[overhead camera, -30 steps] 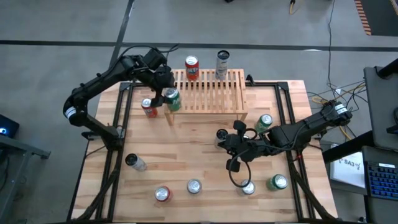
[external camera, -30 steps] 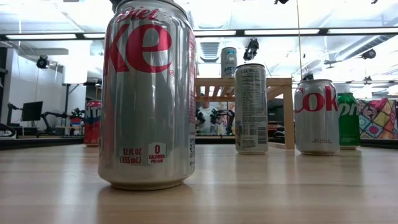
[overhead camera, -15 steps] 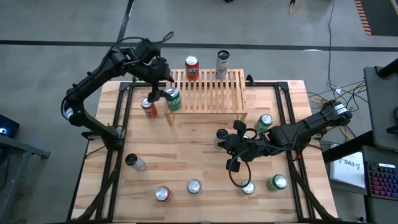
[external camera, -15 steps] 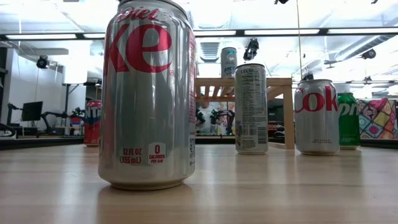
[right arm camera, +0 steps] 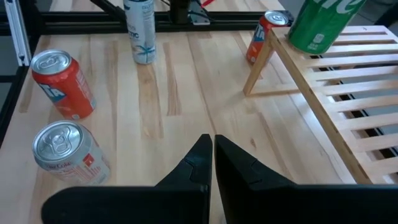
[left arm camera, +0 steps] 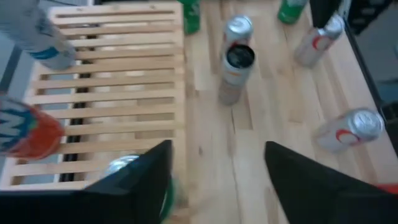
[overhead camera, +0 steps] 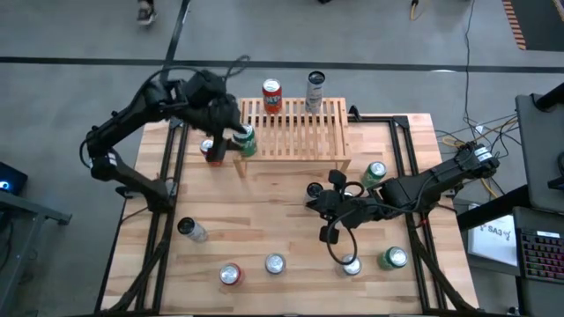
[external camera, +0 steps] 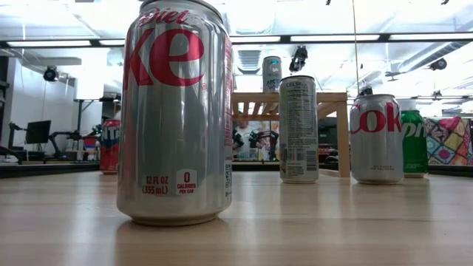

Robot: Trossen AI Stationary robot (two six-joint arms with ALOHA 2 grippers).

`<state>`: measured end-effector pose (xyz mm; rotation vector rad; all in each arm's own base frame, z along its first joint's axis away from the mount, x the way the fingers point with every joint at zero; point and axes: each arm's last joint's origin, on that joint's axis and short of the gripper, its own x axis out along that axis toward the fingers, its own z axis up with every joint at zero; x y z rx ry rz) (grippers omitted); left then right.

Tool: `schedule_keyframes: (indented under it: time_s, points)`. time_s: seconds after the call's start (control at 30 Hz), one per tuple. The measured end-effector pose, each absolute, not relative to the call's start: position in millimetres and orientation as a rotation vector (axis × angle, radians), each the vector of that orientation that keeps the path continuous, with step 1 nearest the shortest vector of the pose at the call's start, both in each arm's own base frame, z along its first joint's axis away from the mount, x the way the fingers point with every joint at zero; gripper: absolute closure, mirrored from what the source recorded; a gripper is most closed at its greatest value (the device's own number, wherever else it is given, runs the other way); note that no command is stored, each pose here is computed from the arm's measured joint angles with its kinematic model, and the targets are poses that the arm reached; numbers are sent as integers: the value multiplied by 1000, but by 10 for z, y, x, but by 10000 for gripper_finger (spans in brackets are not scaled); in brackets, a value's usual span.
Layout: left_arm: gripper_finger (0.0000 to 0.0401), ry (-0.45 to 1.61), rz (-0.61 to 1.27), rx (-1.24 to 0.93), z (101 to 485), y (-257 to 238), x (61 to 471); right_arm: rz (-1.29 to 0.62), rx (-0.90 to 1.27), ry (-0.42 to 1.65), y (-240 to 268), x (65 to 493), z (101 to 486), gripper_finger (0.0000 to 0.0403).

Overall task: Place canned beverage on shelf
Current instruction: Put the middle left green soda can on the shelf

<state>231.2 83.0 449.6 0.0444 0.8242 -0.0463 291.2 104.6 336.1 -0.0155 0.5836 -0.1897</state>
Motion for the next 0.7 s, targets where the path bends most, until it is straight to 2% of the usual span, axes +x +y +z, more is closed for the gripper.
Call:
schedule_keyframes:
  time_s: [0.23, 0.3, 0.53, 0.7]
  points:
    - [352, 813, -125, 82, 4337, 504, 2285, -212, -35, 572, 1041, 2919, 3364, 394]
    - [387, 796, -133, 83, 4224, 457, 2275, -251, -48, 562, 1034, 2936, 3350, 394]
    - [387, 675, -95, 23, 3820, 377, 2124, -292, -62, 567, 943, 3072, 3264, 394]
    - [399, 597, 32, 10, 3549, 373, 2001, -295, -78, 555, 802, 3220, 3220, 394]
